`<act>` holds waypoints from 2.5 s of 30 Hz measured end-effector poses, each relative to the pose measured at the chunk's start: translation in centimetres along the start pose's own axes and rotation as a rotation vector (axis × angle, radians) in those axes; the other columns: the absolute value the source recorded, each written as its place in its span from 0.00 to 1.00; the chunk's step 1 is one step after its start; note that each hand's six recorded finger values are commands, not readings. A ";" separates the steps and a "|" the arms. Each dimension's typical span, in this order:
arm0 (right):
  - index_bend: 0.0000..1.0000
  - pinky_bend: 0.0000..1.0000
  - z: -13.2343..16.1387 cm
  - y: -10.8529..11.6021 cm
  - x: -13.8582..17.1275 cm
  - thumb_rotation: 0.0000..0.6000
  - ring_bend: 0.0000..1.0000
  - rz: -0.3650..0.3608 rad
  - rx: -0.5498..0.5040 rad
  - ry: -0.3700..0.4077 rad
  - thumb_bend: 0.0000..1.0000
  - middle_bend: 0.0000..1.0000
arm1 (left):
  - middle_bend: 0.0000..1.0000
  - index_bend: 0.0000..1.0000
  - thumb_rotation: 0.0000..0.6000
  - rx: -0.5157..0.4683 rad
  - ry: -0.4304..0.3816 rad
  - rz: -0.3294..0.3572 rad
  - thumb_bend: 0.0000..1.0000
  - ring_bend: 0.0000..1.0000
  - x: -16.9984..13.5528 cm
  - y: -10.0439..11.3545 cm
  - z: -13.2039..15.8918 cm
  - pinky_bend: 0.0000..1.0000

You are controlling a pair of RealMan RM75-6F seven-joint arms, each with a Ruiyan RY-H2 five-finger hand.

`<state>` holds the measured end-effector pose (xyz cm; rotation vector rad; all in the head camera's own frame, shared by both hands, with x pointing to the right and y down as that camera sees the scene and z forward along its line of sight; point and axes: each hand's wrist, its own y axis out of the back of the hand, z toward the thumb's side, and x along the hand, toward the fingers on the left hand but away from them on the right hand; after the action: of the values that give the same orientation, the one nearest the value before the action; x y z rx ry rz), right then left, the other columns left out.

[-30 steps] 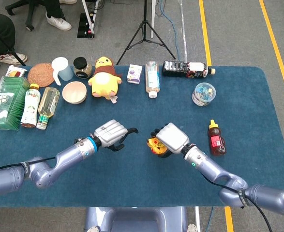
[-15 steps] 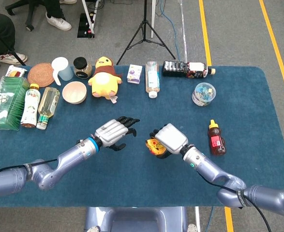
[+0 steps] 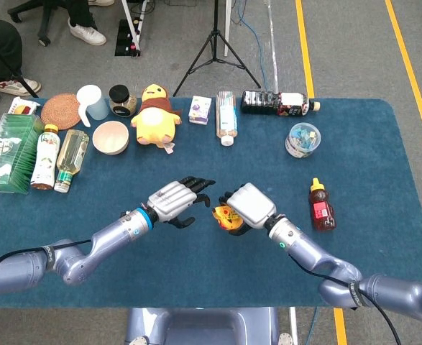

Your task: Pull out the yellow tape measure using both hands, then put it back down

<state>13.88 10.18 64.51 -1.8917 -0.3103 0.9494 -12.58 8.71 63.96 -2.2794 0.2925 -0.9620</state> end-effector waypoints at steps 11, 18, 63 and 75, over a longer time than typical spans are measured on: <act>0.59 0.53 0.7 0.1 -0.1 0.69 0.58 -0.014 0.007 0.028 0.22 0.62 | 0.00 0.29 1.00 -0.036 -0.007 0.029 0.41 0.00 0.3 0.1 -0.1 0.06; 0.59 0.53 1.2 0.0 -0.2 0.69 0.58 -0.014 0.014 0.041 0.22 0.62 | 0.00 0.30 1.00 -0.062 -0.012 0.028 0.40 0.00 0.5 -0.1 0.0 0.06; 0.59 0.52 1.3 -0.1 -0.7 0.69 0.58 -0.008 -0.004 0.035 0.22 0.62 | 0.00 0.34 1.00 -0.137 -0.011 0.019 0.39 0.00 1.2 -1.5 -0.2 0.06; 0.59 0.52 0.9 -0.3 -0.8 0.69 0.58 -0.001 -0.007 0.024 0.22 0.62 | 0.00 0.51 1.00 -0.148 -0.011 0.041 0.39 0.00 1.2 -1.3 -0.2 0.06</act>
<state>12.75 10.53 64.95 -1.9075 -0.3006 0.9257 -11.94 9.08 65.61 -2.4013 0.4169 -0.9344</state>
